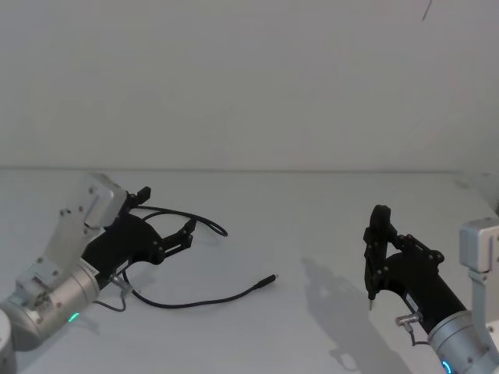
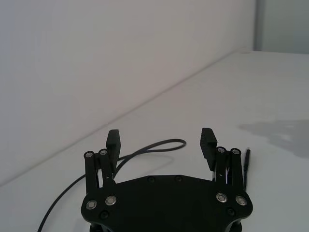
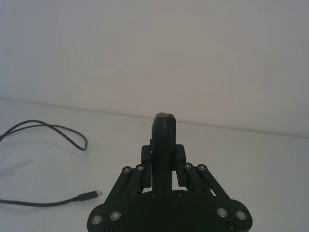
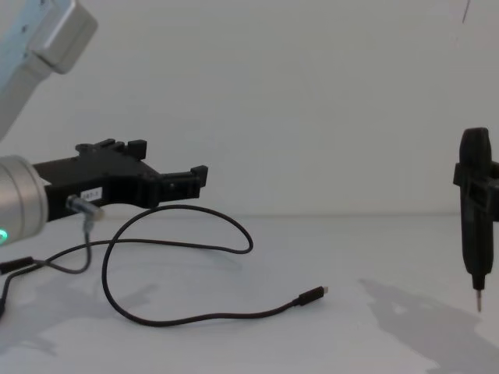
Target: Pick up the data cable with the one hand.
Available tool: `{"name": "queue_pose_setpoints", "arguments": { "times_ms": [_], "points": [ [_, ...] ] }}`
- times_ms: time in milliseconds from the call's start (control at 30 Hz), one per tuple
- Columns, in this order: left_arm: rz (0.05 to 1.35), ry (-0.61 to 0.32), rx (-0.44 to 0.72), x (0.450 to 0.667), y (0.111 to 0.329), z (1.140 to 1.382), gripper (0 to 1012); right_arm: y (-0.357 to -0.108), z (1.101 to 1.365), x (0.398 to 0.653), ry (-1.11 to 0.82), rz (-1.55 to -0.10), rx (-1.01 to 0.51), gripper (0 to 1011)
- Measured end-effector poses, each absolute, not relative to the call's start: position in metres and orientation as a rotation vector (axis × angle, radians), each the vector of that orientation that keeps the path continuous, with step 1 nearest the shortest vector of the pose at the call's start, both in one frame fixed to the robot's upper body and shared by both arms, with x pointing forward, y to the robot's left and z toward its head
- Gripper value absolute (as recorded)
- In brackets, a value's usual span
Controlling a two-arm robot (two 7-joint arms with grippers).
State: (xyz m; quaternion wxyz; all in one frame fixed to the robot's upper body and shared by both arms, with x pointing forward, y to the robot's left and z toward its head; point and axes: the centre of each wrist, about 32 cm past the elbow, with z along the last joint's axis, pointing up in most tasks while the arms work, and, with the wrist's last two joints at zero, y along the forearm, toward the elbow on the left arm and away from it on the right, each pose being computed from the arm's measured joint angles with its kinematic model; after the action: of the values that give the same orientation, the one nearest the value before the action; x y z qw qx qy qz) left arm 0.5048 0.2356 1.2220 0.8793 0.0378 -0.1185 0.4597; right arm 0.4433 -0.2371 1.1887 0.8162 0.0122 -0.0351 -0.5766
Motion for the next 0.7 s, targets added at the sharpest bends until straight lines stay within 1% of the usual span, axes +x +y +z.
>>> {"name": "queue_pose_setpoints", "arguments": {
  "times_ms": [200, 367, 700],
  "points": [
    [0.870, -0.226, 0.108, 0.509, 0.255, 1.231, 1001, -0.237, 1.189, 0.443, -0.075, -1.229, 0.026, 279],
    [0.784, -0.191, 0.136, 0.513, 0.271, 1.237, 1001, -0.237, 1.189, 0.443, -0.075, -1.229, 0.026, 279],
    [0.635, -0.112, 0.193, 0.522, 0.291, 1.237, 1001, -0.237, 1.189, 0.443, -0.075, -1.229, 0.026, 279]
  ]
}}
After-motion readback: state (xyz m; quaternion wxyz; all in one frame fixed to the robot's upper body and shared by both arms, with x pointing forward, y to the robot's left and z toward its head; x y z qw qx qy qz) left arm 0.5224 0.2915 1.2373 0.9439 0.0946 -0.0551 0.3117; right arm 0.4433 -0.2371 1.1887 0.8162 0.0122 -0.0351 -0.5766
